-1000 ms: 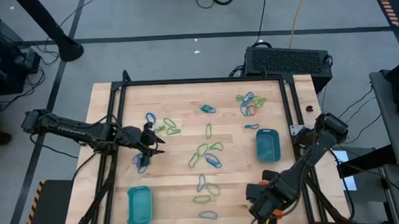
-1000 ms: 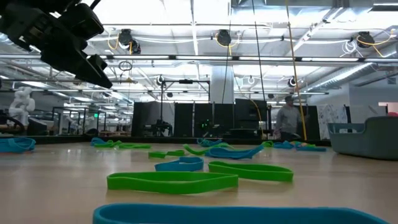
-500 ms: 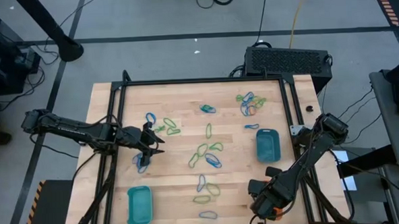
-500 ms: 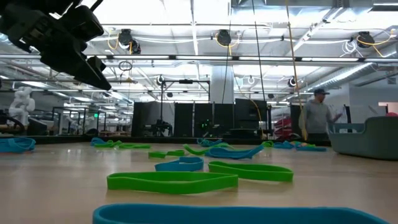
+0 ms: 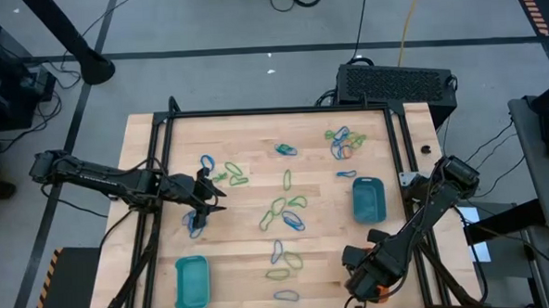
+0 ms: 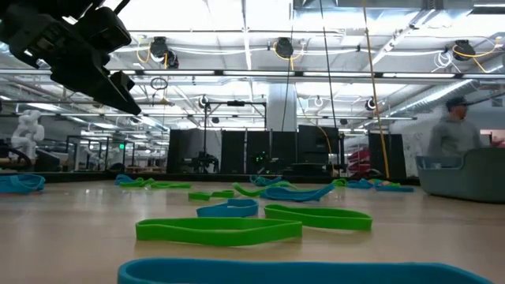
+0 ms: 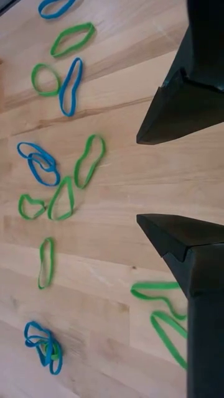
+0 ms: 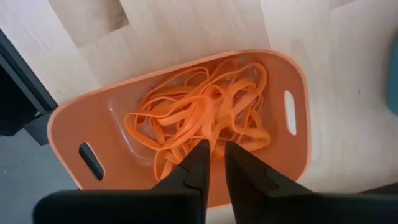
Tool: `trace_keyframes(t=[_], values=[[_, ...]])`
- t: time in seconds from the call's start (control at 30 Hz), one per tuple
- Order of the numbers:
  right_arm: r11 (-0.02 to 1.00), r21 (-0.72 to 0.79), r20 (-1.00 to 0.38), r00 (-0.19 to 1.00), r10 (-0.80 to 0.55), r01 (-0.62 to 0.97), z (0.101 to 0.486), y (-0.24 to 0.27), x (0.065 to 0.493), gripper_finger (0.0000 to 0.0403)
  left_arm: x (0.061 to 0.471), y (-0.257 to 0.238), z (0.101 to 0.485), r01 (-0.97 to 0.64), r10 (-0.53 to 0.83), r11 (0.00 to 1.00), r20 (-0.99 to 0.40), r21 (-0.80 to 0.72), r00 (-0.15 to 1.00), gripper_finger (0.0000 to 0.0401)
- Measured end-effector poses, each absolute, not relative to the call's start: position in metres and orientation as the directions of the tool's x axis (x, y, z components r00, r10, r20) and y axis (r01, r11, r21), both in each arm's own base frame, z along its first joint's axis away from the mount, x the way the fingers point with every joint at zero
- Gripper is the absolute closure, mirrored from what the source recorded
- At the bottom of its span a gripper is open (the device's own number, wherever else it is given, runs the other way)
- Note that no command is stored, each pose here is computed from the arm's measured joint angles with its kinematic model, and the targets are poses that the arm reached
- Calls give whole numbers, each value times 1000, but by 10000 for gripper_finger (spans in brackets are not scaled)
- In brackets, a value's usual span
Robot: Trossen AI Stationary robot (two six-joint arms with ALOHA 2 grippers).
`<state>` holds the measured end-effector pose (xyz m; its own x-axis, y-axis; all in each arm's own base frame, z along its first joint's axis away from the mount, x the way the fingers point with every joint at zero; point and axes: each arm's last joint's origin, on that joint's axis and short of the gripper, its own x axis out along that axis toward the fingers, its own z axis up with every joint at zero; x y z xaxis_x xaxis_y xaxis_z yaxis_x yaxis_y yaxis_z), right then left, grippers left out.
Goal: Sort rubber bands into baskets
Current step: Put the orange rubber band into the orange bin, then adjust the blue rubber bands
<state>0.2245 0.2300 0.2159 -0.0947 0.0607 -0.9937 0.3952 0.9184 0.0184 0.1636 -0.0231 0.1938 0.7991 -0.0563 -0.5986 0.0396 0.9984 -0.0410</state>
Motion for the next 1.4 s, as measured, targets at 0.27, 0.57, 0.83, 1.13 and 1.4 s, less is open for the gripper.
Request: trace_keyframes(t=[0.27,0.57,0.83,1.13,1.4], values=[[942,30,-994,-91,64,334,216,230,225,323,164,-23,194,35,-56,998,-599,-47,799,201],[948,54,-997,-29,66,315,230,223,224,344,160,-18,190,-249,114,960,-631,-130,767,201],[956,80,-923,383,-35,281,285,196,218,364,151,-24,186,-307,-21,903,-746,-299,666,201],[932,-149,-635,691,-345,329,309,171,239,376,126,-35,178,-566,-24,776,-911,-277,412,201],[926,-195,-592,713,-374,324,285,149,276,385,119,-47,168,-641,-48,737,-963,-212,264,201]])
